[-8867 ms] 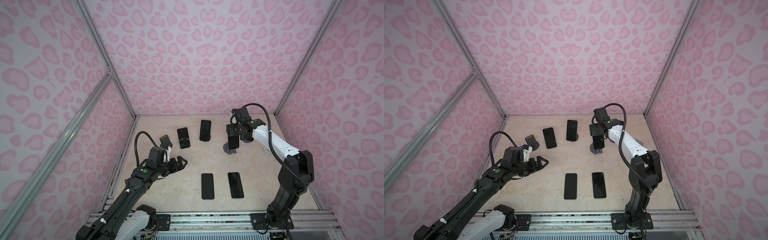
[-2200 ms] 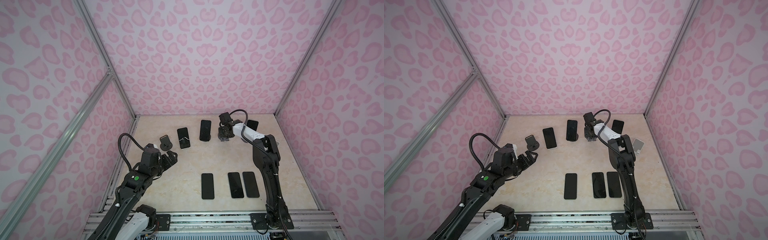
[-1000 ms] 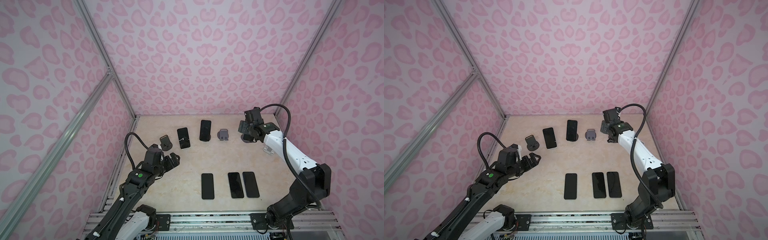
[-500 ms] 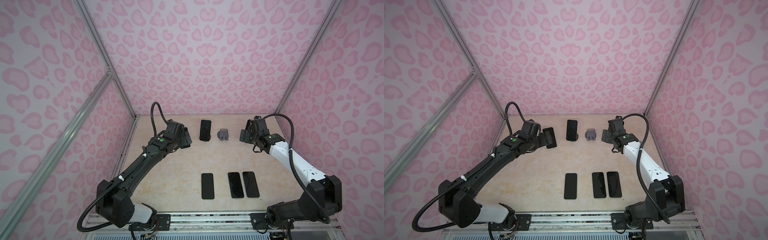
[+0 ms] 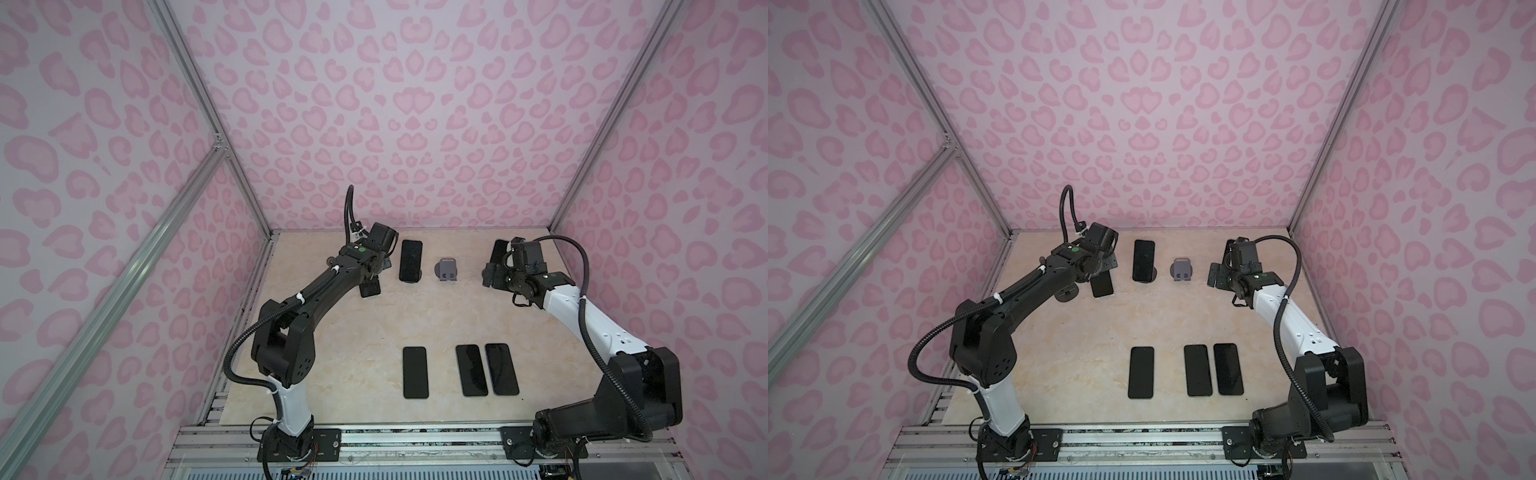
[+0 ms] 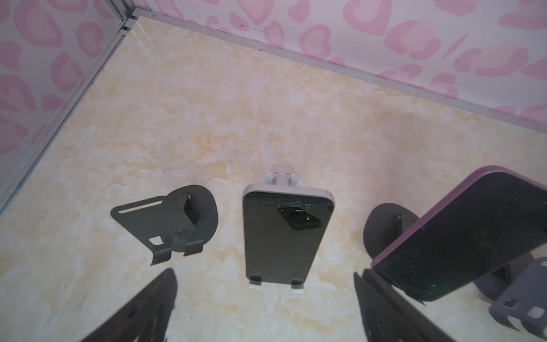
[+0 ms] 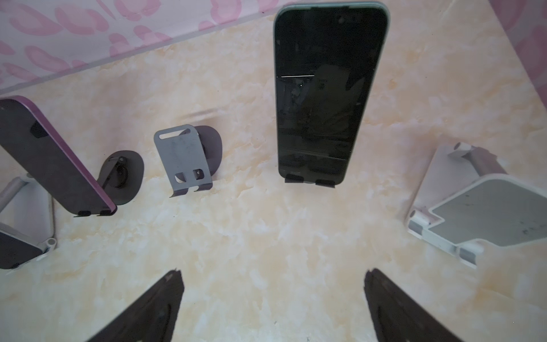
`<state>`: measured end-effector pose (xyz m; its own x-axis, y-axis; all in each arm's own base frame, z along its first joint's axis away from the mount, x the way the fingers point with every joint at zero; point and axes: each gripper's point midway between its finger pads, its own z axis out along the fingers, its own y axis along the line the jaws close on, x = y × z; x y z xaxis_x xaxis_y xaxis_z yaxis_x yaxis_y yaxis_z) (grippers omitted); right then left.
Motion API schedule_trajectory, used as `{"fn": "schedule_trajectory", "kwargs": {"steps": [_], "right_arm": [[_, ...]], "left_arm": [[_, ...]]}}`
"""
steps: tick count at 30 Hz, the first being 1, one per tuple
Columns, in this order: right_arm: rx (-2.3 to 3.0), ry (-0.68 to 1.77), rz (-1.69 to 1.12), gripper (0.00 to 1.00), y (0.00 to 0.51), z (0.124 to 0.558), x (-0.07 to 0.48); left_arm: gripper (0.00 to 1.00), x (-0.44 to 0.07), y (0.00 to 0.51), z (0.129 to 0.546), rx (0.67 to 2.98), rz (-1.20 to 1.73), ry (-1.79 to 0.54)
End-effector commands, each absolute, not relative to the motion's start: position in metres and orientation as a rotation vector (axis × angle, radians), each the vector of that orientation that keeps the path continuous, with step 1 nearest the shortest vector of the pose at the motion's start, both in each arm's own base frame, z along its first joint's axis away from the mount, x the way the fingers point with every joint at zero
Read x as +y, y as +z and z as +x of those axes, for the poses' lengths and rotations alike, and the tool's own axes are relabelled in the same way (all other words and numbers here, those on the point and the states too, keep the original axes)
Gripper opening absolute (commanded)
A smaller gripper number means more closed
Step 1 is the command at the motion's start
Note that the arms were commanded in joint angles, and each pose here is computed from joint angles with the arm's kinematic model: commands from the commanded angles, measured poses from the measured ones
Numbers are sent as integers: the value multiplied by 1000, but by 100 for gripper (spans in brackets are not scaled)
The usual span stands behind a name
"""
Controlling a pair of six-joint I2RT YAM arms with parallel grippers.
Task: Remove the phone from the phone stand
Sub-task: 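Reach the left gripper to the white-stand phone while the right gripper hovers, then lower the left gripper and close it on the phone's top edge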
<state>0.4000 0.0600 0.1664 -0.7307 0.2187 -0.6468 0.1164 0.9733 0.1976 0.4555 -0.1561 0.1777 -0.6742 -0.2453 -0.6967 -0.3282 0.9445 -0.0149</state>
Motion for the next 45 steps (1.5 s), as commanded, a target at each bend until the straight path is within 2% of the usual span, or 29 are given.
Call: {"fn": "schedule_trajectory", "kwargs": {"steps": [1, 19, 28, 30, 39, 45], "right_arm": [[2352, 268, 200, 98, 174, 406, 69], [2324, 341, 207, 98, 178, 406, 73], [2330, 344, 207, 98, 177, 405, 73], [2331, 344, 207, 98, 177, 405, 73], [2336, 338, 214, 98, 175, 407, 72], [2334, 337, 216, 98, 176, 406, 71]], "left_arm": [[97, -161, 174, 467, 2337, -388, 143], [97, -160, 158, 504, 2412, -286, 110], [97, -154, 137, 509, 2439, -303, 177], [100, -155, 135, 510, 2439, -309, 173], [87, -152, 133, 509, 2435, -325, 182], [86, -151, 129, 507, 2439, -322, 185]]}}
